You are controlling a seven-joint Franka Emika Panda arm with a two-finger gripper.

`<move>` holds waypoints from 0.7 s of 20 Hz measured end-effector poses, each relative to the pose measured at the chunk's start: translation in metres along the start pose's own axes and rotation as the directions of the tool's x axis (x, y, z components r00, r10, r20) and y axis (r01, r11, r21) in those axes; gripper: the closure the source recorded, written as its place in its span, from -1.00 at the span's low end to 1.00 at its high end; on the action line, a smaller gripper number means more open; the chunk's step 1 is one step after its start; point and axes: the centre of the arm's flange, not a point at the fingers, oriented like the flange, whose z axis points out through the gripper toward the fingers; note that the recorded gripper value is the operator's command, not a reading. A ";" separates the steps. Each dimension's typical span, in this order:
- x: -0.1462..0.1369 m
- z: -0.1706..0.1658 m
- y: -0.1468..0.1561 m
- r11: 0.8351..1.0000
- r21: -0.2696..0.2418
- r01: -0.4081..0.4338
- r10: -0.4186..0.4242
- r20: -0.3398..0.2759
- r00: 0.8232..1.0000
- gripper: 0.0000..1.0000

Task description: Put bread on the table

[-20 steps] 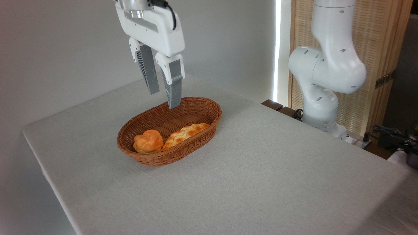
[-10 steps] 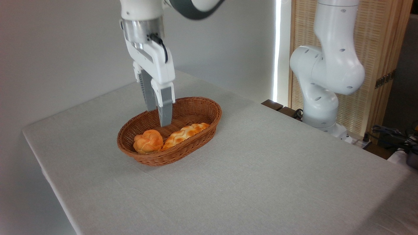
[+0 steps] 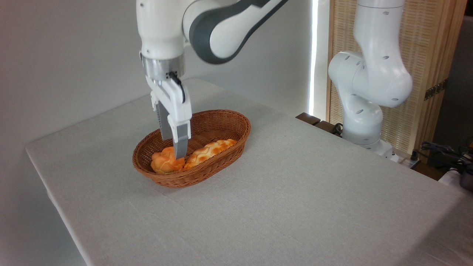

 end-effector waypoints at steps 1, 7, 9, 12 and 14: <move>0.003 0.006 0.000 1.000 -0.001 0.000 0.000 -0.001 1.000 -1.00; 0.011 0.031 -0.003 1.000 -0.003 -0.003 0.003 -0.005 1.000 -0.87; 0.016 0.040 0.000 1.000 -0.002 -0.018 0.018 0.000 1.000 0.00; 0.018 0.047 0.002 1.000 -0.003 -0.029 0.029 0.007 1.000 0.58; 0.019 0.047 0.002 1.000 -0.002 -0.030 0.030 0.007 1.000 0.60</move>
